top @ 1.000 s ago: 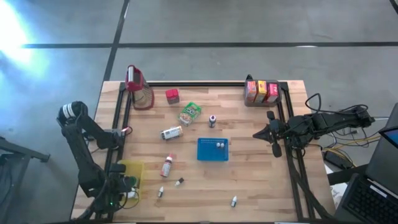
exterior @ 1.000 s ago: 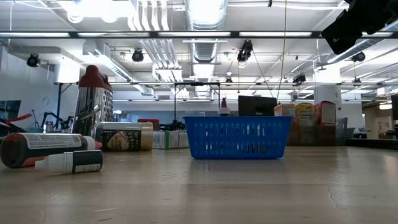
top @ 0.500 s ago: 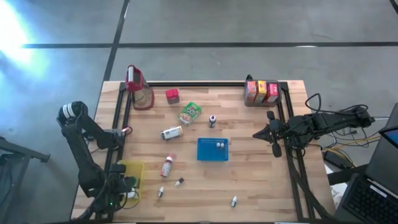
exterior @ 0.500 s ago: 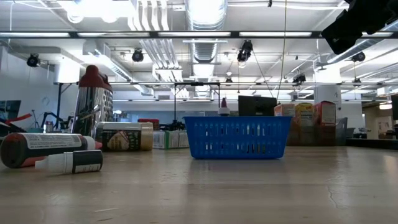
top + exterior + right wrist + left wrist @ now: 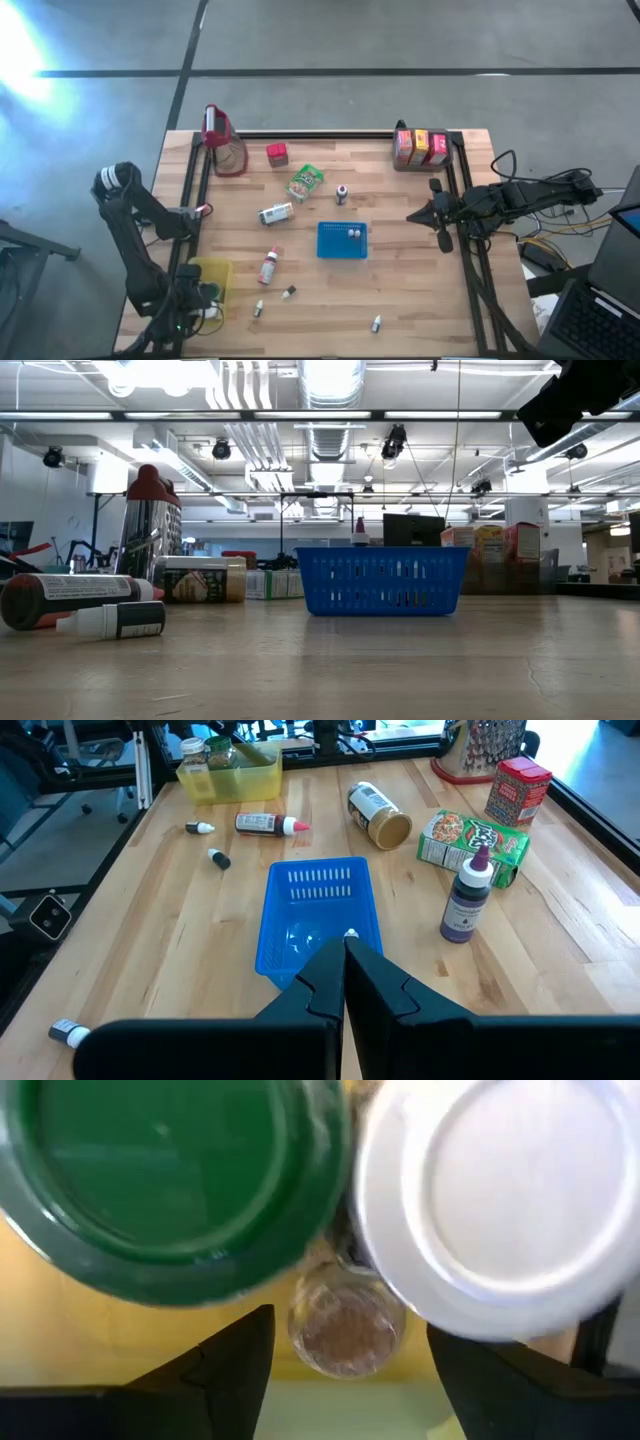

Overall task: Pick & Place Kitchen Items
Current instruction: Put the small black food coloring into the blue bin

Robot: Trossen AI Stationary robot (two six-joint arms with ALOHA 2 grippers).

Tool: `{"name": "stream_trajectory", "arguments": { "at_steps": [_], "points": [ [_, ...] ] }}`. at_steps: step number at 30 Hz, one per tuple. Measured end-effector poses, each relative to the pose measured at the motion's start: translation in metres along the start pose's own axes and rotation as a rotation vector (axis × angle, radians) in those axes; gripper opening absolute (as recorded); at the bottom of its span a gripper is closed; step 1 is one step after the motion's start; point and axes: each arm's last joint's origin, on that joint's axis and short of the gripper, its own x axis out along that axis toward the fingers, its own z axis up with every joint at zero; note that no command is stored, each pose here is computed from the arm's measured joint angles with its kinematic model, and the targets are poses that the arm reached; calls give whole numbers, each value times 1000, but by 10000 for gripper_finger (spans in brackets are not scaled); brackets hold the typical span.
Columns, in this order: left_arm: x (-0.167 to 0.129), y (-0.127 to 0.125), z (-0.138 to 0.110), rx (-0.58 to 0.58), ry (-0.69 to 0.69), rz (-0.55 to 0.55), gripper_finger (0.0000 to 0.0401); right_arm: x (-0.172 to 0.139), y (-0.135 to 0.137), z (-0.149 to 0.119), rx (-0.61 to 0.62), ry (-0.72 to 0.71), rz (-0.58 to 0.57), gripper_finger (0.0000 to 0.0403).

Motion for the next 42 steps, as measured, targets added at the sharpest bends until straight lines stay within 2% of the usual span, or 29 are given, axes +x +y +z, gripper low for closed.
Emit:
{"name": "stream_trajectory", "arguments": {
  "at_steps": [5, 13, 17, 21, 26, 31, 37, 42],
  "points": [
    [-10, 1, 0, 22, 22, -49, 271, 0, 0, 0, 0, 0, 0, 8],
    [-44, 6, 11, -27, -34, -180, 271, 0, 0, 0, 0, 0, 0, 8],
    [-60, 15, 20, -75, -119, -230, 271, 0, 0, 0, 0, 0, 0, 8],
    [-74, 27, 32, -154, -289, -232, 271, 0, 0, 0, 0, 0, 0, 8],
    [-88, 45, 47, -253, -538, -174, 271, 0, 0, 0, 0, 0, 0, 8],
    [-96, 61, 62, -240, -769, -12, 271, 0, 0, 0, 0, 0, 1, 8],
    [-95, 69, 87, -219, -846, 94, 271, 0, 0, 0, 0, 0, 0, 8],
    [-92, 82, 116, -92, -843, 201, 271, 0, 0, 0, 0, 0, 0, 8]
  ]
}}
